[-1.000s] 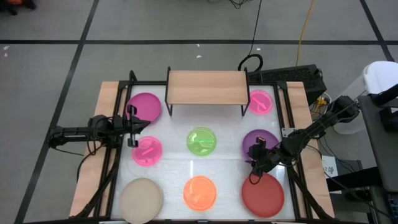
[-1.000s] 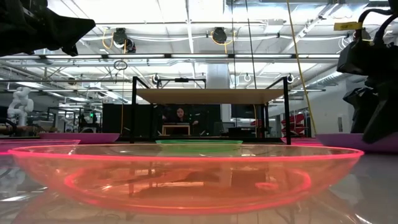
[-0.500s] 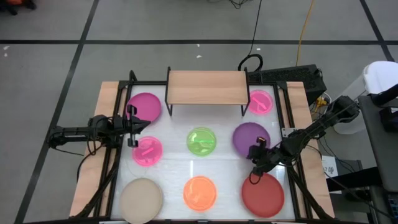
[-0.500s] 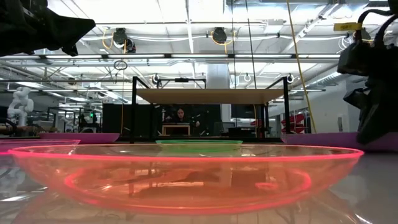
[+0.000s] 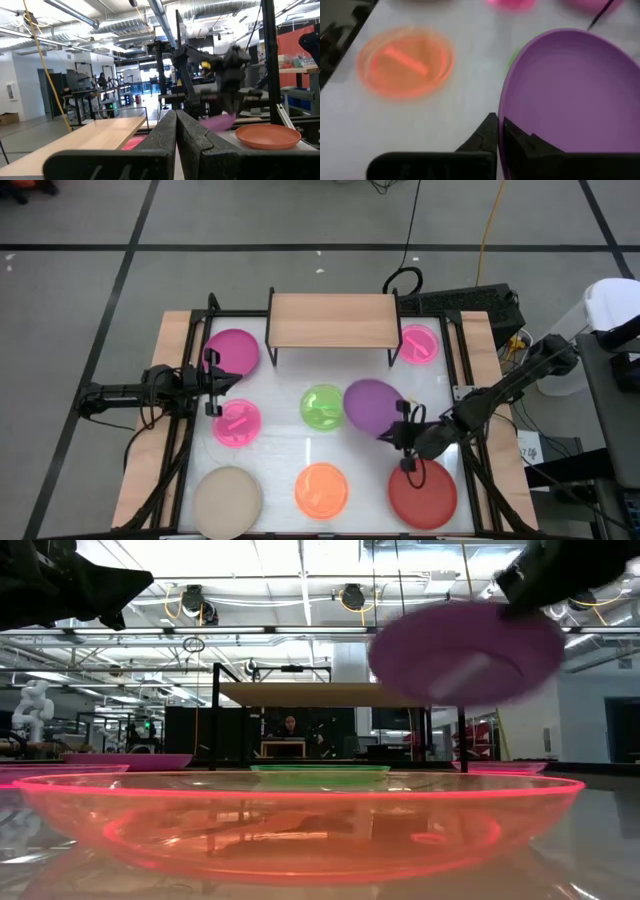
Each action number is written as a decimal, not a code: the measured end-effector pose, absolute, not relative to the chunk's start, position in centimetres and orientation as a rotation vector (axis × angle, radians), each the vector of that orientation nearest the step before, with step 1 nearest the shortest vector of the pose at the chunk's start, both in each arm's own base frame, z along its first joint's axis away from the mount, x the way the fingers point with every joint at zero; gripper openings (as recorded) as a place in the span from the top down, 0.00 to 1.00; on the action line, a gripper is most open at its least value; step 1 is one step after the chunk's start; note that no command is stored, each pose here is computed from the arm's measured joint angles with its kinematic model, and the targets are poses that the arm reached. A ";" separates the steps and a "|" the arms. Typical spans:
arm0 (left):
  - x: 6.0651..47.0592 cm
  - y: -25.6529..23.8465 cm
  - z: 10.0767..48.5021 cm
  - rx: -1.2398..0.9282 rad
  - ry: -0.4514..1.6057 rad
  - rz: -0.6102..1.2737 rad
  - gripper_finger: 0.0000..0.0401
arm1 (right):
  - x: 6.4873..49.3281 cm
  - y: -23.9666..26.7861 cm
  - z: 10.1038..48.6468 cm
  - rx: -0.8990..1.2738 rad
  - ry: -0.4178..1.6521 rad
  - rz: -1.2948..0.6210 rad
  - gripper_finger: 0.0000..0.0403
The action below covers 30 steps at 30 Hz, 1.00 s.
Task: Place and stack plates onto a shelf
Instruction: Put the violet plate on the shelf
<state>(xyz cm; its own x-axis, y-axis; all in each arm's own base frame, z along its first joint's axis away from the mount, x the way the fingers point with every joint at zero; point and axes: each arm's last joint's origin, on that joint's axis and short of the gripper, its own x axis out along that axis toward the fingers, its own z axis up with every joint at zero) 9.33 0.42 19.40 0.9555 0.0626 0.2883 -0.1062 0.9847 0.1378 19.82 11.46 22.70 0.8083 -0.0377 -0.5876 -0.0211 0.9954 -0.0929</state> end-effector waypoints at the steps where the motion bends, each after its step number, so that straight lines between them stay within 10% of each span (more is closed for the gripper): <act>1: 9.3 0.4 19.4 0.153 -0.287 0.086 0.96 | 20.2 11.4 23.4 -0.131 0.608 -0.014 1.00; 30: 9.3 0.4 19.4 0.153 -0.288 0.086 0.96 | 26.8 -5.4 30.6 -0.343 0.375 -0.291 1.00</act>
<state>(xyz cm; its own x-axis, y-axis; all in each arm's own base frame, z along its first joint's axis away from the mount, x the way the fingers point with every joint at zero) 9.32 0.42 19.41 0.9554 0.0628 0.2886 -0.1063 0.9847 0.1378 26.77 -5.44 30.58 0.8908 -0.3367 -0.3051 0.2120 0.9018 -0.3765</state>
